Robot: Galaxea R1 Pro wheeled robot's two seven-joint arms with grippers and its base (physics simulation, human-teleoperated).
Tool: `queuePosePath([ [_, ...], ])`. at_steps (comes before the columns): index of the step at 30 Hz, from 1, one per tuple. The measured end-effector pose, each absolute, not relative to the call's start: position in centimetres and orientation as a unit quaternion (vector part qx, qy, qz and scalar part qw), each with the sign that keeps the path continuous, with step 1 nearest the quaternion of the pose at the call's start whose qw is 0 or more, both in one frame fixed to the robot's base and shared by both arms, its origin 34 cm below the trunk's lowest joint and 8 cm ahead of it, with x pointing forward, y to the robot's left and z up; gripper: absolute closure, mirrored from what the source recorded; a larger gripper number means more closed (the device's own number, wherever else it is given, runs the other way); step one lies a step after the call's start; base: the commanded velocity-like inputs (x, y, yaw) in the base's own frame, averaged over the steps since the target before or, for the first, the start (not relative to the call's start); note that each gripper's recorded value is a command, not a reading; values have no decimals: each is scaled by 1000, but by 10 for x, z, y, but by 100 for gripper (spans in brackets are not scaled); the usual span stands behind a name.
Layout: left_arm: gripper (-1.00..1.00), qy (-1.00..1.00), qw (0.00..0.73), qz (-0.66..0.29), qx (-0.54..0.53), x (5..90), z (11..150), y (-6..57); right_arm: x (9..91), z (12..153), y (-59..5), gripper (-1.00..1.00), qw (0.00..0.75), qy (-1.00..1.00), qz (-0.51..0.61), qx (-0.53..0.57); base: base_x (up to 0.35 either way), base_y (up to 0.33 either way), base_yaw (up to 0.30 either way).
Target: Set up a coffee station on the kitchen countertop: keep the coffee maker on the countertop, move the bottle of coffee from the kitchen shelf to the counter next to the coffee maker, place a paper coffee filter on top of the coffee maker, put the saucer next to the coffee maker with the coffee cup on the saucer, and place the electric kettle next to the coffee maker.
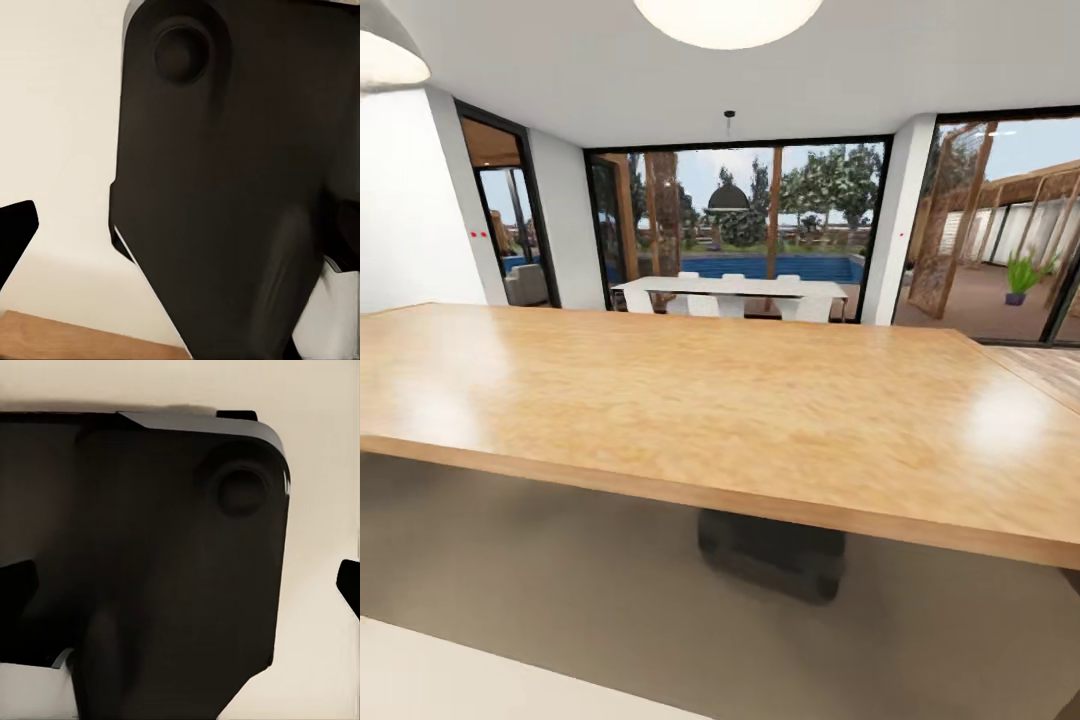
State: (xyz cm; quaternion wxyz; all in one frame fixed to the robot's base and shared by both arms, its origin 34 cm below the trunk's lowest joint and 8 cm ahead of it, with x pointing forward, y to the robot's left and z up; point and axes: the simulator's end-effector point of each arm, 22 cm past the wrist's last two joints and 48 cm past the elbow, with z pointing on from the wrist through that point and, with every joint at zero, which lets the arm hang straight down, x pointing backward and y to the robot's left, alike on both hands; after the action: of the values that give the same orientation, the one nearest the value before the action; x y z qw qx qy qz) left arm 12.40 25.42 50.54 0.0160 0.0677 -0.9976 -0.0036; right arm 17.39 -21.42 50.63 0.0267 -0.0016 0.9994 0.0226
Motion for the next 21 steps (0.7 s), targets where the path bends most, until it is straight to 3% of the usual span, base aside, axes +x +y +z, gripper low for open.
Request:
queuePosePath([
  [21,-100,-997,17,-5,70,120,534,255,181,536,-217,-100,48,999,21,0,0,0,11],
])
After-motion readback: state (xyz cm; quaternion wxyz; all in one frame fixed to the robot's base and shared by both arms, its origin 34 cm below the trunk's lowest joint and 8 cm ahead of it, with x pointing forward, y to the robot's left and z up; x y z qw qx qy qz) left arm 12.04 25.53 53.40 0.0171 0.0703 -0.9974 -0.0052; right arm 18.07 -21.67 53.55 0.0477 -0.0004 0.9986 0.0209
